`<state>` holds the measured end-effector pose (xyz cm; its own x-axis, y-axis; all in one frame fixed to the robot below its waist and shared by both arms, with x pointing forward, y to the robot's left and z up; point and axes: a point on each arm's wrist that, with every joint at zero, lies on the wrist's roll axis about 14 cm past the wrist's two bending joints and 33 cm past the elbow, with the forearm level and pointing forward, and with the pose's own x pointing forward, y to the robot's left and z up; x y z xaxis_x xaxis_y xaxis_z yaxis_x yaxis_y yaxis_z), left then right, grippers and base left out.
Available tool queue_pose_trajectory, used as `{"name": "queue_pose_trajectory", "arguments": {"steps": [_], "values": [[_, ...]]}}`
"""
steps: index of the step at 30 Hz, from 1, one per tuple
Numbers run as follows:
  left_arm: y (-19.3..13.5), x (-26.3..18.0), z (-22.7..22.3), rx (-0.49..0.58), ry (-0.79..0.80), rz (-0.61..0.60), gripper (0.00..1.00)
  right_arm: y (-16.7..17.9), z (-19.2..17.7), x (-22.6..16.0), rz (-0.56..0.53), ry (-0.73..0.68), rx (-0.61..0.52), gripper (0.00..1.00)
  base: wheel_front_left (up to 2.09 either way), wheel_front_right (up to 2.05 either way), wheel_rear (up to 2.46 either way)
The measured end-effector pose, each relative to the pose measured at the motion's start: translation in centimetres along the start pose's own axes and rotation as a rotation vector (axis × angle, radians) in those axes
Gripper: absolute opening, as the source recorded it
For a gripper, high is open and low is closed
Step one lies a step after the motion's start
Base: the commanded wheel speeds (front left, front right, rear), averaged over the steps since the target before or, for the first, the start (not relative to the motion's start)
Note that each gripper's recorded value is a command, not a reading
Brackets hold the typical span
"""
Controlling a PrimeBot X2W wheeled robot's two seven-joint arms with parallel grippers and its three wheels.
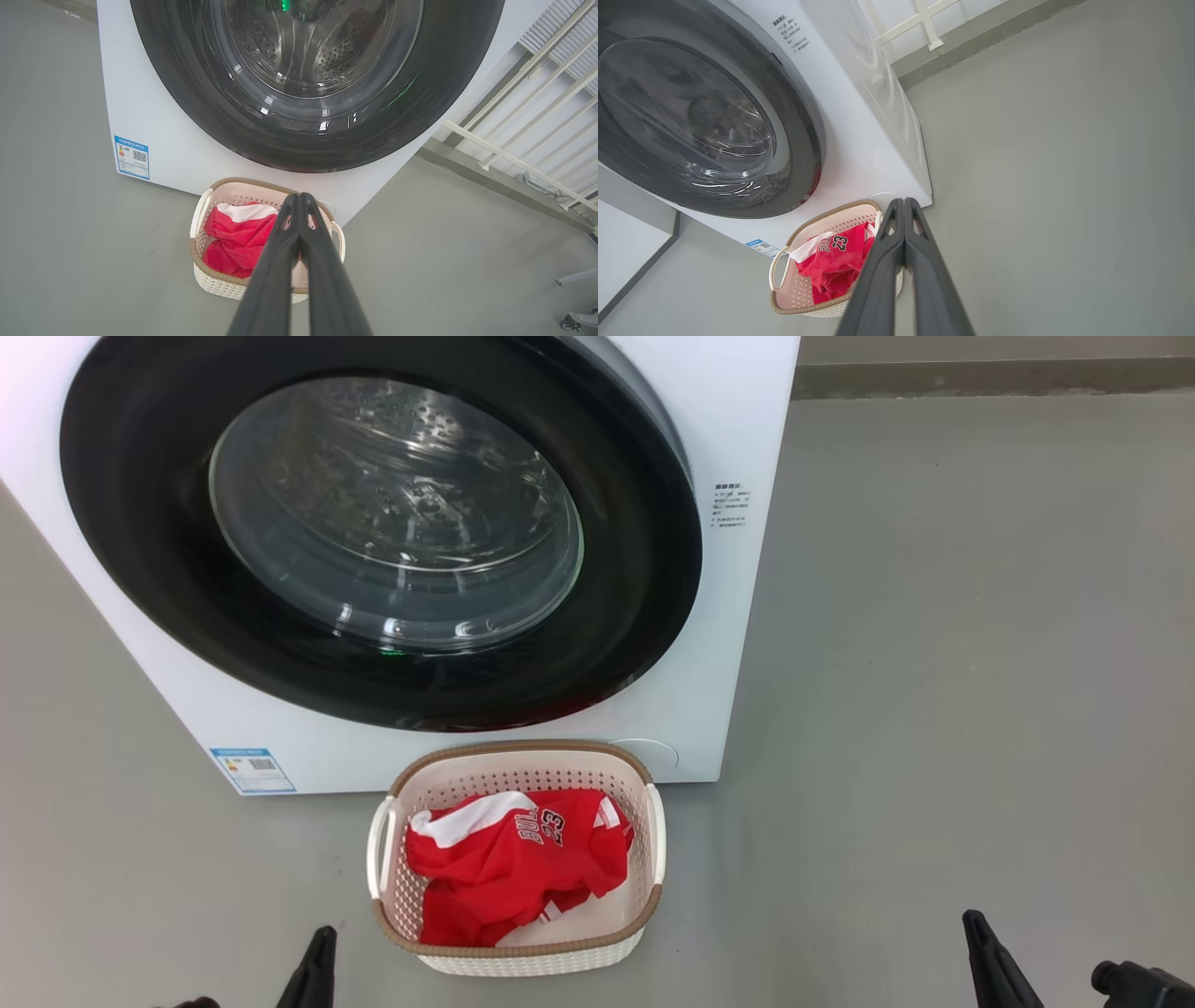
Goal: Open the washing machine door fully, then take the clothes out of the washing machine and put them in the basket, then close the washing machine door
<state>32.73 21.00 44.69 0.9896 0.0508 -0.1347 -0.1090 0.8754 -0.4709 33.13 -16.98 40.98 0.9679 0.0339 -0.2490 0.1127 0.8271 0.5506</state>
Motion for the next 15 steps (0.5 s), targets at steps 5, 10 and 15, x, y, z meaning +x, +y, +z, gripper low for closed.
{"name": "queue_pose_trajectory", "arguments": {"steps": [5,10,15], "values": [[0.02,0.18,0.00,-0.052,0.006,0.007,0.00,-0.22,0.35,0.09,-0.012,-0.008,0.049,0.00,0.00,0.00,0.00],[0.08,0.28,-0.06,-0.104,0.010,0.014,0.00,-0.05,0.95,0.47,-0.012,-0.020,0.102,0.00,0.00,0.00,0.00],[0.16,0.39,-0.07,-0.150,0.015,0.021,0.00,-0.25,1.04,0.43,-0.021,-0.020,0.147,0.00,0.00,0.00,0.00]]}}
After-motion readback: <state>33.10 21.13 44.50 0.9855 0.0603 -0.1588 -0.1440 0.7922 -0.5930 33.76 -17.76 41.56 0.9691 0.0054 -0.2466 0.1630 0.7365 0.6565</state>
